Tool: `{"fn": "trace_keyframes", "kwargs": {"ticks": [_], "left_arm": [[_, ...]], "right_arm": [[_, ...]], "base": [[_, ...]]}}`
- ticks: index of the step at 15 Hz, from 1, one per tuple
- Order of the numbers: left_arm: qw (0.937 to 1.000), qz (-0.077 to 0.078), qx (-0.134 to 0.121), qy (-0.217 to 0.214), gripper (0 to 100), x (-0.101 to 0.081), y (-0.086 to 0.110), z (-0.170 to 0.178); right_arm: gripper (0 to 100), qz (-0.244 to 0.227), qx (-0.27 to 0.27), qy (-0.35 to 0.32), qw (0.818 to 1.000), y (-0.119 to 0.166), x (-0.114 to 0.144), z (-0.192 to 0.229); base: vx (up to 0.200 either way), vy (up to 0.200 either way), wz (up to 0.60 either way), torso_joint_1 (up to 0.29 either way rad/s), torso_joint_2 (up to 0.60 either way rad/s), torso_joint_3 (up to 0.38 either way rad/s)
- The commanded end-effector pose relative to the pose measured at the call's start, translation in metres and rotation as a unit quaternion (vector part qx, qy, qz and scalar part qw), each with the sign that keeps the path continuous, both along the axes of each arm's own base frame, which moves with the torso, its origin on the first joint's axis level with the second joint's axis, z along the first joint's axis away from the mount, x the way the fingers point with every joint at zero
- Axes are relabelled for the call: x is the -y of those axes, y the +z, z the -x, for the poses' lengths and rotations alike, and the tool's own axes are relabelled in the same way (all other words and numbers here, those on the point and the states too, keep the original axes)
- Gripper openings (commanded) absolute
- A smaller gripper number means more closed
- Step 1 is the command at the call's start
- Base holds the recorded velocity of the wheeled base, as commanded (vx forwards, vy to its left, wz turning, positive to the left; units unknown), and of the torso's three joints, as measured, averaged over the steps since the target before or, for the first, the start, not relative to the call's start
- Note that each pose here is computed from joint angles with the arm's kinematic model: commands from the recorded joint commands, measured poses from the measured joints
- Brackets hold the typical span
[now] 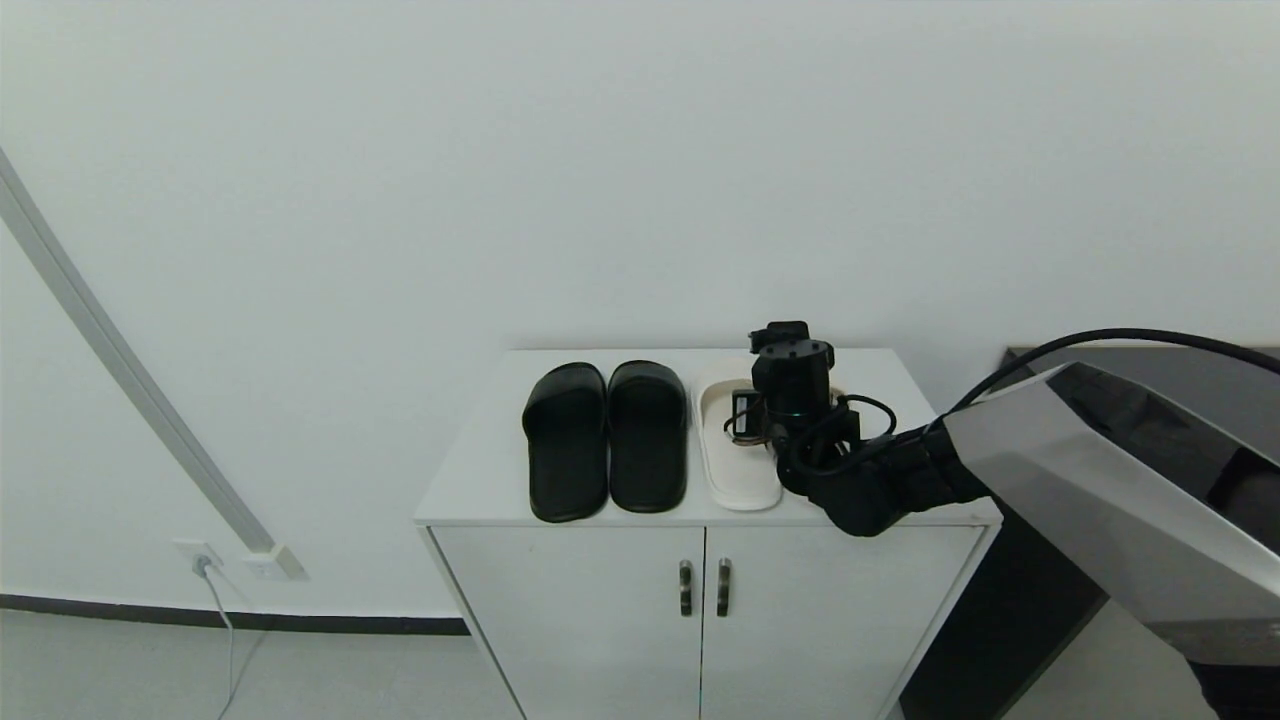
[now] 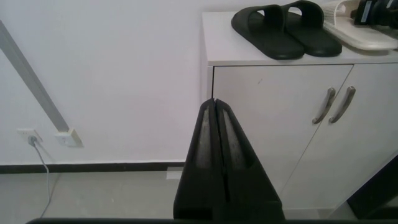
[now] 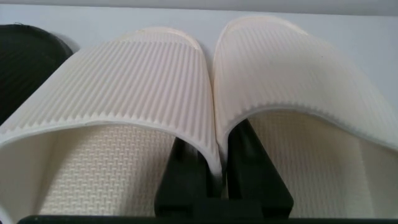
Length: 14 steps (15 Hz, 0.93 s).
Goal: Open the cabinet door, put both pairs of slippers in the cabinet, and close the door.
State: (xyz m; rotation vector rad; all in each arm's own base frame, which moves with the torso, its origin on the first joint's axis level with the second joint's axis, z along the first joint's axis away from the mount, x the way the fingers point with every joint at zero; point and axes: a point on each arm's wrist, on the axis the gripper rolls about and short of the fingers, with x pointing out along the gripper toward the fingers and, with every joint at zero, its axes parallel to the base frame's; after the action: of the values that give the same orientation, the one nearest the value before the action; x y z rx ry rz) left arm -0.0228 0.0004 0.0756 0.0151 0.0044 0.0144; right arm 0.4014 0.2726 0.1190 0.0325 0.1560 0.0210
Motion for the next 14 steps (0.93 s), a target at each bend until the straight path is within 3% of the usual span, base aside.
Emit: {"fn": "trace_keyframes", "kwargs": {"ticks": [1, 9, 14], "left_arm": [[1.0000, 0.000, 0.000, -0.001, 0, 0.000, 0.000, 0.000], [1.0000, 0.001, 0.000, -0.008, 0, 0.000, 0.000, 0.000], [1.0000, 0.001, 0.000, -0.008, 0, 0.000, 0.000, 0.000]], "right_arm": [[0, -0.005, 0.007, 0.007, 1.000, 0.022, 0.006, 0.018], [0, 0.011, 0.011, 0.081, 0.997, 0.054, 0.026, 0.107], [0, -0.007, 0.021, 0.192, 0.981, 0.055, 0.042, 0.164]], "base": [[0.000, 0.000, 0.00, 0.000, 0.00, 0.000], [0.000, 0.000, 0.00, 0.000, 0.00, 0.000], [0.000, 0.000, 0.00, 0.000, 0.00, 0.000]]}}
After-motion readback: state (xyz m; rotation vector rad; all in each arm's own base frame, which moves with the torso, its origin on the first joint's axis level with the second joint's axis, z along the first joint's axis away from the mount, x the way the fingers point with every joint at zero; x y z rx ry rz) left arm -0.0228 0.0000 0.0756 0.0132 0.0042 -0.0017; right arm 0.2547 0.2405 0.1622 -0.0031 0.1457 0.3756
